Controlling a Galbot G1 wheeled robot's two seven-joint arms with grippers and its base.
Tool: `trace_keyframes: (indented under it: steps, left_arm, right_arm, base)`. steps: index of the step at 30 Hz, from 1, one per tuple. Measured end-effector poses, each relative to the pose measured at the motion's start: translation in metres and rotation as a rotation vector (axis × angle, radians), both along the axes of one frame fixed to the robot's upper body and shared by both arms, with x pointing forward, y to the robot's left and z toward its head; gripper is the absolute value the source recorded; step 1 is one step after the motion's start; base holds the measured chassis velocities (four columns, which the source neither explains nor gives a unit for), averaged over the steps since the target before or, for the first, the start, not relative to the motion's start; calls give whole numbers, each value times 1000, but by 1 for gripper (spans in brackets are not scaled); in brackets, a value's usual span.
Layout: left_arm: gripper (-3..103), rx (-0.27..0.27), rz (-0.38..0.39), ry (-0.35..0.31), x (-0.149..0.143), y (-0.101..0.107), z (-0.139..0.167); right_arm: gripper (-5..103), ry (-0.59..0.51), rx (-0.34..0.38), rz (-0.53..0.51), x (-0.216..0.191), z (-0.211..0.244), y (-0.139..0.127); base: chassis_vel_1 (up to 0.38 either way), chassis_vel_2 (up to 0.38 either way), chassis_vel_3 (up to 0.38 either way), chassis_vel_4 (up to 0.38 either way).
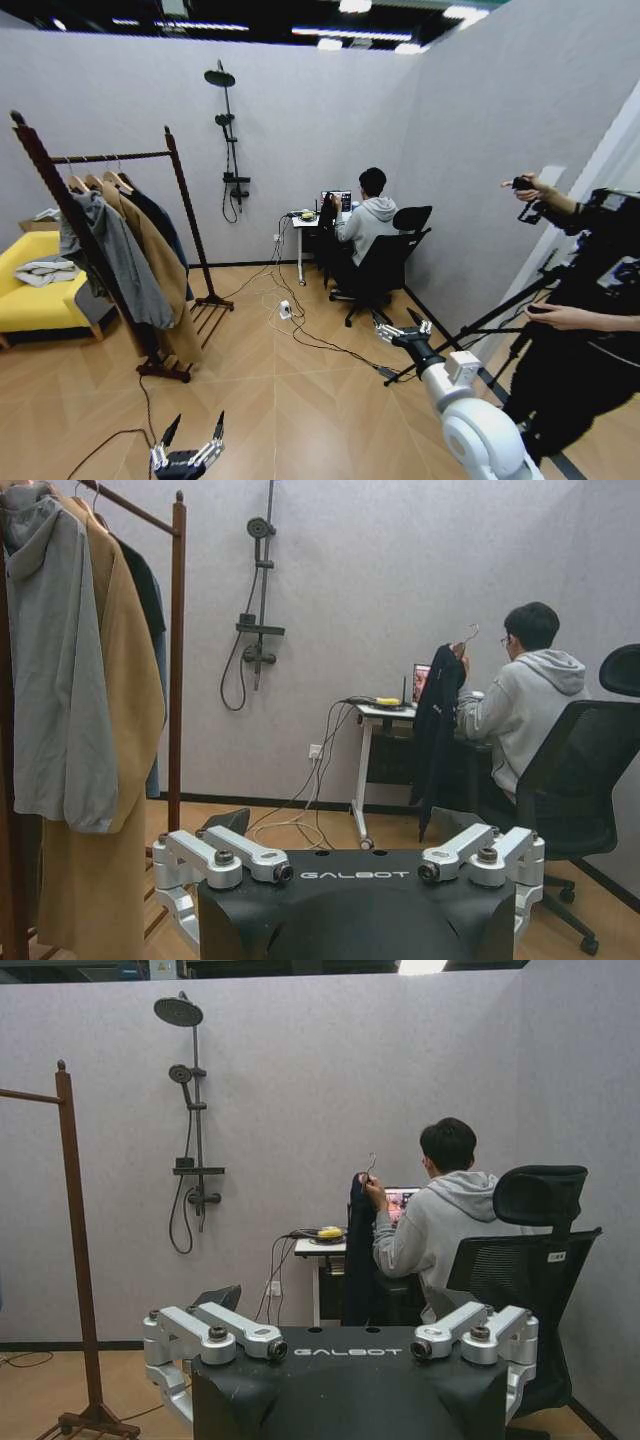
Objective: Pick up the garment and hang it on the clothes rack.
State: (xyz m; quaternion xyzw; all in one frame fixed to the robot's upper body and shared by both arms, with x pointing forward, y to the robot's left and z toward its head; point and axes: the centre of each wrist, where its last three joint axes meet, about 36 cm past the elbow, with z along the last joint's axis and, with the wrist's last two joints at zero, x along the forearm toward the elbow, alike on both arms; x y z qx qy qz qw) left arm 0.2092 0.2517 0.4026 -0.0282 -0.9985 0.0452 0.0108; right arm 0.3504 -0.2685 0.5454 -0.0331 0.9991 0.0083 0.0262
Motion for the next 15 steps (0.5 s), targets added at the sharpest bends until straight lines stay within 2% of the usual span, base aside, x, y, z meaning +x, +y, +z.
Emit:
trace_keyframes:
  steps: [15]
  left_arm:
    - [100,0,0,0,0,0,0]
  right_arm:
    - [100,-3,-3,10,0,3,0]
  base:
    - [0,0,0,0]
